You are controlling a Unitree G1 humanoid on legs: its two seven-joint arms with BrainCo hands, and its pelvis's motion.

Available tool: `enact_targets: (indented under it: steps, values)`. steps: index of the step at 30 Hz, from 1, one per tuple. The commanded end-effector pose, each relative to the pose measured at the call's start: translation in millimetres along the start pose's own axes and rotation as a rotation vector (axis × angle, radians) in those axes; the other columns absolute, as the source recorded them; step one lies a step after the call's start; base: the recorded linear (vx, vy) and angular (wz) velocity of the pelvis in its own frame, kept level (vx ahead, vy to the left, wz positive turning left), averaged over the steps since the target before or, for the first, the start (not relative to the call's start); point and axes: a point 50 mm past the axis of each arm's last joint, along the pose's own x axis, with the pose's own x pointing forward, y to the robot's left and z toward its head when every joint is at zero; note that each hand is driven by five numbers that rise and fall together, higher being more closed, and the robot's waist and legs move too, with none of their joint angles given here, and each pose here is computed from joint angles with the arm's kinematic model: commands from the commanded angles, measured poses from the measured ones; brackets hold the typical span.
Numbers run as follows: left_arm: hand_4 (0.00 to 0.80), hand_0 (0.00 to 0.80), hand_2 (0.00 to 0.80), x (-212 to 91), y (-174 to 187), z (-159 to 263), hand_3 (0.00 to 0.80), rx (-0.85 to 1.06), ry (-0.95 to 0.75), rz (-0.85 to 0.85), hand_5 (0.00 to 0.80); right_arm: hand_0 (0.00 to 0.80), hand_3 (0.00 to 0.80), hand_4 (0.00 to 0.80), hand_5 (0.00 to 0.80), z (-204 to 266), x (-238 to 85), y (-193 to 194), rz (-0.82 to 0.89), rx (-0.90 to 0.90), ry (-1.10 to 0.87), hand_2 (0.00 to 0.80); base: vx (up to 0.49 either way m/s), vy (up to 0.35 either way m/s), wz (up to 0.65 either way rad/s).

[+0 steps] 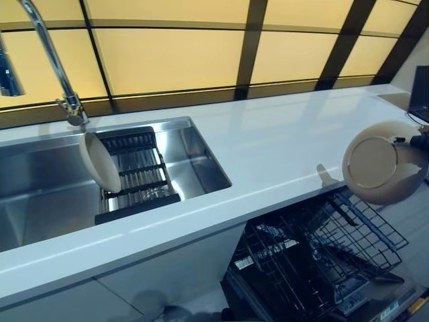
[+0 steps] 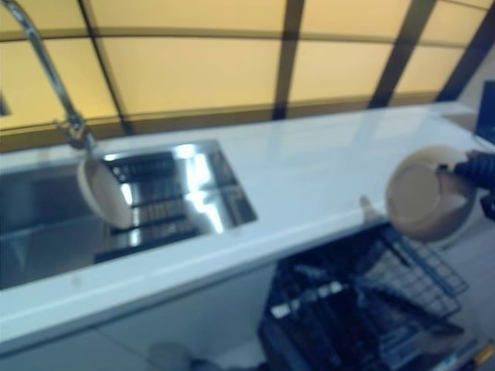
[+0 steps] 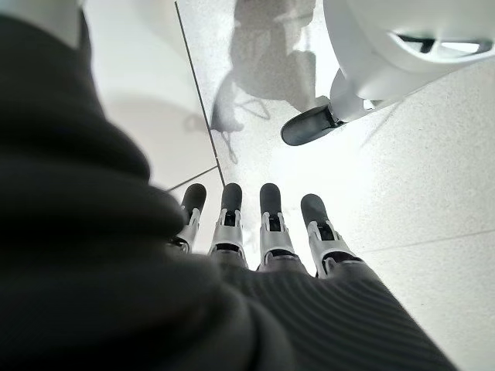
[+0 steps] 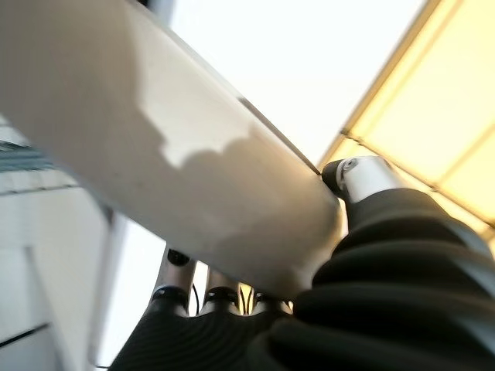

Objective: Take plates into dishwasher

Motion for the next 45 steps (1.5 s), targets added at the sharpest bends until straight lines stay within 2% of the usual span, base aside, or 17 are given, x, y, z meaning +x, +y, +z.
enact_targets:
  steps: [1, 12, 22, 32, 38, 45]
  values:
    - [0.0, 0.0, 0.0, -1, 20, 9, 0.0, 0.015, -0.011, 0.046, 0.0, 0.8, 0.8, 0.8, 0.8, 9, -6, 1, 0.029, -0.016, -0.086, 0.8, -0.024, -0.012, -0.09]
    - [0.0, 0.0, 0.0, -2, 25, 9, 0.0, 0.011, -0.018, 0.051, 0.0, 0.8, 0.8, 0.8, 0.8, -19, -9, 27, 0.171, -0.087, -0.014, 0.8, -0.014, -0.012, -0.05]
    - [0.0, 0.0, 0.0, -1, 20, 9, 0.0, -0.003, -0.031, 0.034, 0.0, 0.8, 0.8, 0.8, 0.8, -33, 2, 68, 0.235, -0.058, -0.015, 0.8, -0.002, -0.001, 0.0]
    - [0.0, 0.0, 0.0, -1, 12, 17, 0.0, 0.023, -0.039, 0.021, 0.0, 0.8, 0.8, 0.8, 0.8, -42, 25, 105, 0.223, -0.133, -0.007, 0.8, -0.003, -0.001, 0.0]
    - [0.0, 0.0, 0.0, 0, 2, 22, 0.0, 0.052, -0.049, 0.013, 0.0, 0.8, 0.8, 0.8, 0.8, -61, 40, 142, 0.231, -0.194, 0.037, 0.8, 0.0, 0.0, 0.0]
    - [0.0, 0.0, 0.0, -1, -1, 29, 0.0, 0.079, -0.062, 0.008, 0.0, 0.8, 0.8, 0.8, 0.8, -78, 51, 168, 0.235, -0.24, 0.074, 0.8, -0.002, -0.004, 0.02]
